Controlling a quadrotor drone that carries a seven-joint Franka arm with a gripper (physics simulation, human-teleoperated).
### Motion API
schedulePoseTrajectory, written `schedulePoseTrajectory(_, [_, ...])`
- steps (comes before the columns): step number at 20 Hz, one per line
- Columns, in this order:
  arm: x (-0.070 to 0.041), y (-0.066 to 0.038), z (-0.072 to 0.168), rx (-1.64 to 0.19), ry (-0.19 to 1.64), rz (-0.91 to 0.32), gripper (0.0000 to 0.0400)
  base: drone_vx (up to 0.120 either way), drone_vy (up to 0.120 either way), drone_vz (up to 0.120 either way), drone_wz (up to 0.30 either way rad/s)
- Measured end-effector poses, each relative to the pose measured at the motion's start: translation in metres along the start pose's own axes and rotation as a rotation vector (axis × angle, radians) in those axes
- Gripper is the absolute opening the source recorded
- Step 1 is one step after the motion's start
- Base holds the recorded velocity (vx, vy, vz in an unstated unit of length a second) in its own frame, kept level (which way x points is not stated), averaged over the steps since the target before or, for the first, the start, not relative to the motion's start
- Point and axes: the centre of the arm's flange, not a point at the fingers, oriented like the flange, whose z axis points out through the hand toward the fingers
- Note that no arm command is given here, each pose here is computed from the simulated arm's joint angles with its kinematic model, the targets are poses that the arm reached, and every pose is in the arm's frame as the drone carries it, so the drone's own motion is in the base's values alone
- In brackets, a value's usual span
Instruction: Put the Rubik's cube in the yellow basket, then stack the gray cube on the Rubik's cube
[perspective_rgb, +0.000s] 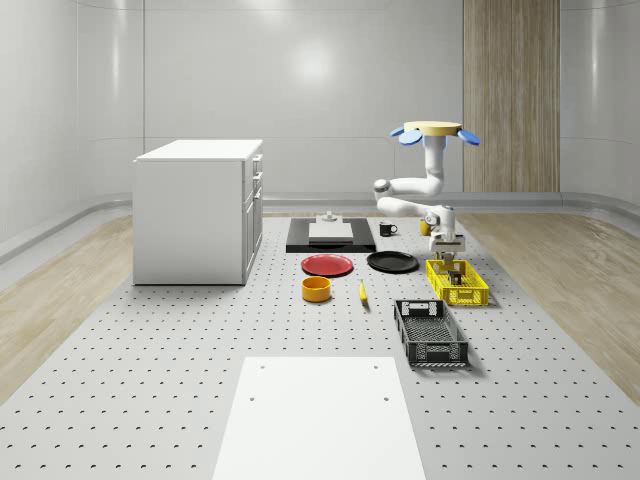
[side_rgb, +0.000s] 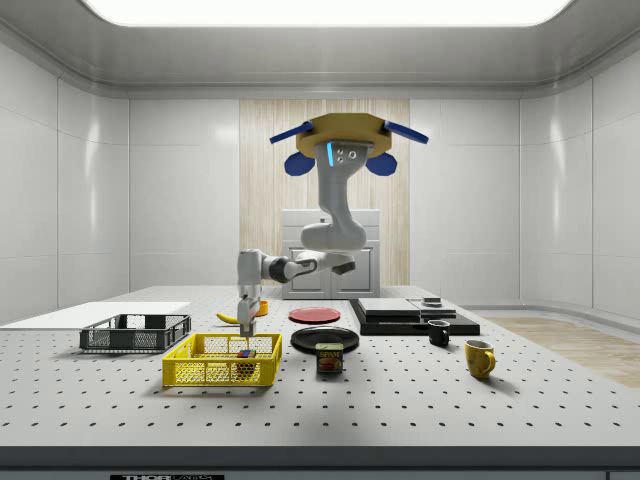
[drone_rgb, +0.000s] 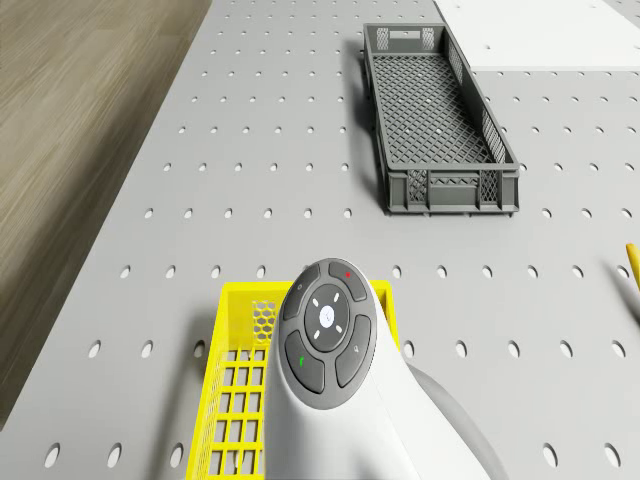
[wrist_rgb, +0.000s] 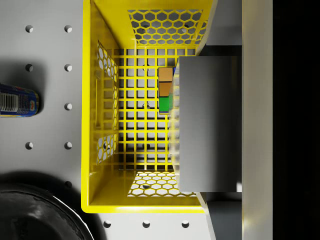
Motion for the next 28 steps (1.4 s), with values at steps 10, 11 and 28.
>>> schedulePoseTrajectory(10, [0.0, 0.0, 0.002, 0.0, 0.0, 0.0, 0.0251, 0.0, 0.048, 0.0, 0.0])
schedulePoseTrajectory(11, [0.0, 0.0, 0.005, 0.0, 0.0, 0.0, 0.0251, 0.0, 0.0, 0.0, 0.0])
schedulePoseTrajectory(28, [-0.005, 0.005, 0.04, 0.0, 0.0, 0.0, 0.0251, 0.0, 0.0, 0.0, 0.0])
